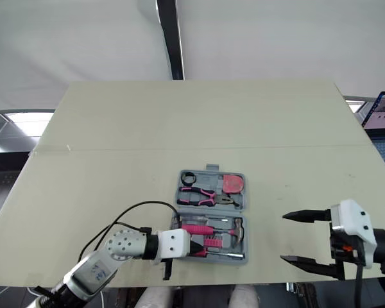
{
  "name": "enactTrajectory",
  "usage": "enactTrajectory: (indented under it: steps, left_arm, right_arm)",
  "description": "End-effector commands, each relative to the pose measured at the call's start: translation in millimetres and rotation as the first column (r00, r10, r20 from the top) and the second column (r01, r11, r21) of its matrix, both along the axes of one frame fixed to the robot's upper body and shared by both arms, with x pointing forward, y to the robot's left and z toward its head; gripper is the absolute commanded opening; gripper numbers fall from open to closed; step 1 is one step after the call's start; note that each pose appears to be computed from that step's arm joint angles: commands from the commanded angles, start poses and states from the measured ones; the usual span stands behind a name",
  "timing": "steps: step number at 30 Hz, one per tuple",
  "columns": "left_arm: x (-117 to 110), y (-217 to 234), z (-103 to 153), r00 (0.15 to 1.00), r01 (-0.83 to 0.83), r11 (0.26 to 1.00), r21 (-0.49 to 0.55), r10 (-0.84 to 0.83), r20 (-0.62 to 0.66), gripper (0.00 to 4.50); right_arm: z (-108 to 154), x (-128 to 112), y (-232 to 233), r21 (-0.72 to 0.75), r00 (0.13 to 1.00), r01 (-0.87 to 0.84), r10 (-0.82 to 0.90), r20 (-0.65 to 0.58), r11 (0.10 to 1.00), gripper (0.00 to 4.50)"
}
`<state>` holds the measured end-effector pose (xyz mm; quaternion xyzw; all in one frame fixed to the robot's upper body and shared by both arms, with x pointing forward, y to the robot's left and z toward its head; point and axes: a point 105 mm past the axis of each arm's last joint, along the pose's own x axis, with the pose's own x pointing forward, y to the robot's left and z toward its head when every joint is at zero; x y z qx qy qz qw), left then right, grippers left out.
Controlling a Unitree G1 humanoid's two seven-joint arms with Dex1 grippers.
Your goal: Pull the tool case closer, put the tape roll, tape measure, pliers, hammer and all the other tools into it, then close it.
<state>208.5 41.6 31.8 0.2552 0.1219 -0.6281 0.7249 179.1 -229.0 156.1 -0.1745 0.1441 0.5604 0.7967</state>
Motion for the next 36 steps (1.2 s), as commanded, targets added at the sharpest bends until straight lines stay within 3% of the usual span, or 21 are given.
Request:
enactTrajectory:
  steps: [1, 7, 12, 15, 23, 32, 36]
  left_arm:
    - [1.2, 17.9, -4.9, 0.976, -0.164, 0.986, -0.037, 0.156, -0.155, 0.03]
    - [13.3, 56.2, 44.0, 0.92, -0.39, 0.892, -0.228, 0.366, -0.14, 0.03]
    - [4.5, 111.3, 52.6, 0.817, -0.576, 0.787, -0.221, 0.562, -0.128, 0.03]
    - [-4.5, 142.1, 47.1, 0.742, -0.669, 0.723, -0.174, 0.663, -0.102, 0.89]
    - [-43.5, 175.3, 27.3, 0.598, -0.801, 0.579, -0.155, 0.785, -0.161, 4.49]
    - [-50.3, 181.4, 19.8, 0.542, -0.839, 0.519, -0.165, 0.823, -0.168, 4.49]
    - [-38.5, 170.0, 18.4, 0.571, -0.821, 0.549, -0.155, 0.798, -0.194, 4.49]
  right_arm:
    - [3.1, 3.6, 4.4, 0.011, 1.0, 0.01, -0.011, 0.003, 1.0, 4.5]
    - [-8.9, 22.4, 15.6, 0.037, 0.993, 0.081, -0.083, 0.08, 0.996, 4.5]
    - [-24.1, 21.6, 19.2, 0.057, 0.989, 0.14, -0.143, 0.048, 0.988, 4.5]
    - [-31.7, 17.1, 18.0, 0.062, 0.986, 0.162, -0.164, 0.036, 0.985, 4.5]
    - [-51.0, 7.8, 8.5, 0.075, 0.968, 0.249, -0.247, -0.037, 0.966, 4.5]
    - [-60.6, 5.7, -0.1, 0.053, 0.959, 0.282, -0.28, -0.038, 0.958, 4.5]
    - [-64.9, 5.6, 1.5, 0.053, 0.948, 0.286, -0.275, -0.16, 0.957, 4.5]
